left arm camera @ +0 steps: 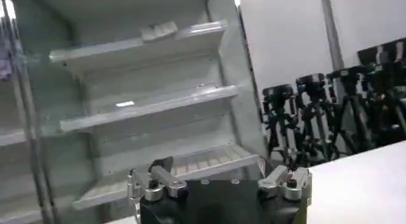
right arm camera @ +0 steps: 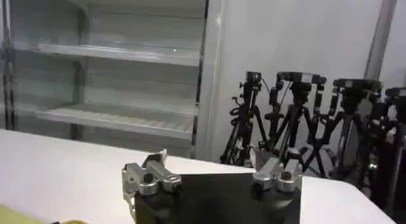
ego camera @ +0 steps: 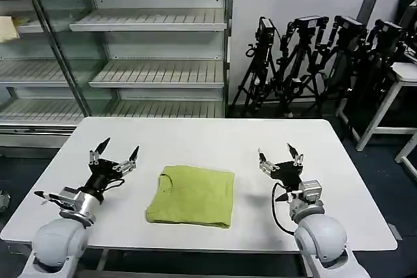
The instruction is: Fold and organize the clothes.
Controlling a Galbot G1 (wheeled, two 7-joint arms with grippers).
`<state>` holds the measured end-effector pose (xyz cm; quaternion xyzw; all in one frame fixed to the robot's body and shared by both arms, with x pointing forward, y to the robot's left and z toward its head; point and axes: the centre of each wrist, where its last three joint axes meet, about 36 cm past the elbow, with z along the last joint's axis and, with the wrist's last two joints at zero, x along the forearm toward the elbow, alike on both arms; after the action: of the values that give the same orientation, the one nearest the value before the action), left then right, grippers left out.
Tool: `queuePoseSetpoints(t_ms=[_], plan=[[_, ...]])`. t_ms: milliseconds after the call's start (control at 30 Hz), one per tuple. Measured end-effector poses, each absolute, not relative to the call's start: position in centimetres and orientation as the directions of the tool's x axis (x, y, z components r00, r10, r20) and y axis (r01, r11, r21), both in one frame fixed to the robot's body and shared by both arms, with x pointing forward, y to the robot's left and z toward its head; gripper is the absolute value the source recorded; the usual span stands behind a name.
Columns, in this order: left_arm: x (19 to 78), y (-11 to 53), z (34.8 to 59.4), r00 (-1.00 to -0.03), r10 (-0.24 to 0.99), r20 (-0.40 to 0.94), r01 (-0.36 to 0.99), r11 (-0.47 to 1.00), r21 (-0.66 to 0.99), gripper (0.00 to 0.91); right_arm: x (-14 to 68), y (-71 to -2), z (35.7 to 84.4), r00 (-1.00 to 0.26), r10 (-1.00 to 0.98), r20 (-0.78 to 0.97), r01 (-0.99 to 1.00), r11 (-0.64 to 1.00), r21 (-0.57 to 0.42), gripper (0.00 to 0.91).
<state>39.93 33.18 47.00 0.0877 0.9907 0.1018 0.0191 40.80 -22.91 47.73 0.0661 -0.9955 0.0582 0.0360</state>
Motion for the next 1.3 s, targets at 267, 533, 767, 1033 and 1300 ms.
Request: queuePoseSetpoints(t_ms=[267,533,767,1033,1300], plan=[[39.7,34.4,46.7,-0.986,0.163,-0.027,0.153,0.964,0.215,0.907,40.8,-22.6,47.8,-0.989,-0.124,0.075,-0.133,0.983,-0.127,0.907],[39.5,35.2,46.9,-0.987,0.159,-0.028,0.148,0.961,0.235,0.907,40.8,-22.4,47.5,-0.992,-0.109,0.071,-0.118,0.983,-0.138,0.907],[40.1,35.0,46.8,-0.984,0.174,-0.033,0.160,0.955,0.249,0.907,41.3,-23.1,47.6,-0.994,-0.092,0.050,-0.099,0.984,-0.147,0.907],[40.6,33.9,46.3,-0.979,0.200,-0.037,0.183,0.946,0.266,0.907,41.3,-23.9,47.6,-0.995,-0.085,0.047,-0.091,0.985,-0.145,0.907],[40.8,33.5,46.3,-0.980,0.196,-0.045,0.172,0.932,0.319,0.907,41.1,-24.4,47.8,-0.996,-0.078,0.044,-0.084,0.983,-0.162,0.907]])
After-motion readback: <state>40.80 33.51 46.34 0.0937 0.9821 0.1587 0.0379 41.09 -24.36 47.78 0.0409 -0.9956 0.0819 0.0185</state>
